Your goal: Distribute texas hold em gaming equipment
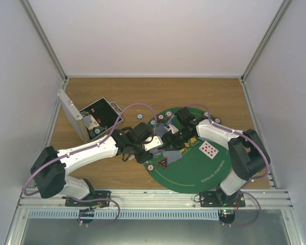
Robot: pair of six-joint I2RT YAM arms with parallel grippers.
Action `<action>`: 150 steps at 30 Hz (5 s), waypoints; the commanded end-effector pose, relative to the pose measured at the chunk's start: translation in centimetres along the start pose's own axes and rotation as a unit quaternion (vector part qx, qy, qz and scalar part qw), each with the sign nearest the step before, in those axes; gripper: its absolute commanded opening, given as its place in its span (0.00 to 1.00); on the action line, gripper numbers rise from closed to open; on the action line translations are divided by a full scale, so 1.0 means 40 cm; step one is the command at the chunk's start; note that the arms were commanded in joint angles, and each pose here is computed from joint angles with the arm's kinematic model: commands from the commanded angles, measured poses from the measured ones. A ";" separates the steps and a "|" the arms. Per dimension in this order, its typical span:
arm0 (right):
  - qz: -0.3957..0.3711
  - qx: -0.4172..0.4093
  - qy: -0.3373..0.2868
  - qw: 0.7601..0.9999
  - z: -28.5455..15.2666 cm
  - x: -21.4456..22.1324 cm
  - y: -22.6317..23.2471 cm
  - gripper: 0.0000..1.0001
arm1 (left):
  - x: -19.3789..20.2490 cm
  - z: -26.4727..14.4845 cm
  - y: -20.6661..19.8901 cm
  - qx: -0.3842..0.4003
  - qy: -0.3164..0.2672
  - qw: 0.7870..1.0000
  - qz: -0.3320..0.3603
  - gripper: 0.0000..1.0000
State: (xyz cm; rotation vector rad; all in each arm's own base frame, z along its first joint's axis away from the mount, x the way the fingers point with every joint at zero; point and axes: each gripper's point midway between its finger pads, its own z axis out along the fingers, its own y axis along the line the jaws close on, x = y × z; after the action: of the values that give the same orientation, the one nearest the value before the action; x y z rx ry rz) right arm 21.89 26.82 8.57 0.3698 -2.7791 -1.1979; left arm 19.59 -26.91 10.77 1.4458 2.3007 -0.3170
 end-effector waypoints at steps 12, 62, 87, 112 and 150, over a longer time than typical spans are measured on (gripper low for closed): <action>-0.023 -0.047 -0.023 0.998 -0.056 -0.015 0.092 0.12 | -0.039 -0.020 0.003 -0.008 -0.036 0.999 0.009 0.58; 0.398 0.462 -0.174 0.773 -0.488 0.250 -0.389 0.01 | -0.036 -0.017 0.002 -0.008 -0.040 0.999 0.009 0.58; 0.375 0.474 -0.183 0.776 -0.390 0.072 -0.434 0.01 | -0.032 -0.014 0.008 -0.015 -0.038 0.999 0.010 0.58; 0.400 0.418 -0.178 0.796 -0.277 0.021 -0.454 0.01 | -0.032 -0.014 0.009 -0.015 -0.036 0.999 0.009 0.58; 0.003 -0.077 -0.103 0.992 -0.150 -0.001 0.044 0.89 | -0.038 -0.025 0.004 -0.011 -0.043 0.999 0.010 0.58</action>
State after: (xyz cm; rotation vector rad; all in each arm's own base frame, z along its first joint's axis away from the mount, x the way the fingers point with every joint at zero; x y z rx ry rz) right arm 22.25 20.97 12.18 0.0515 -2.9419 -1.3267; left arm 19.92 -26.91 10.88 1.4300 2.2826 -0.3056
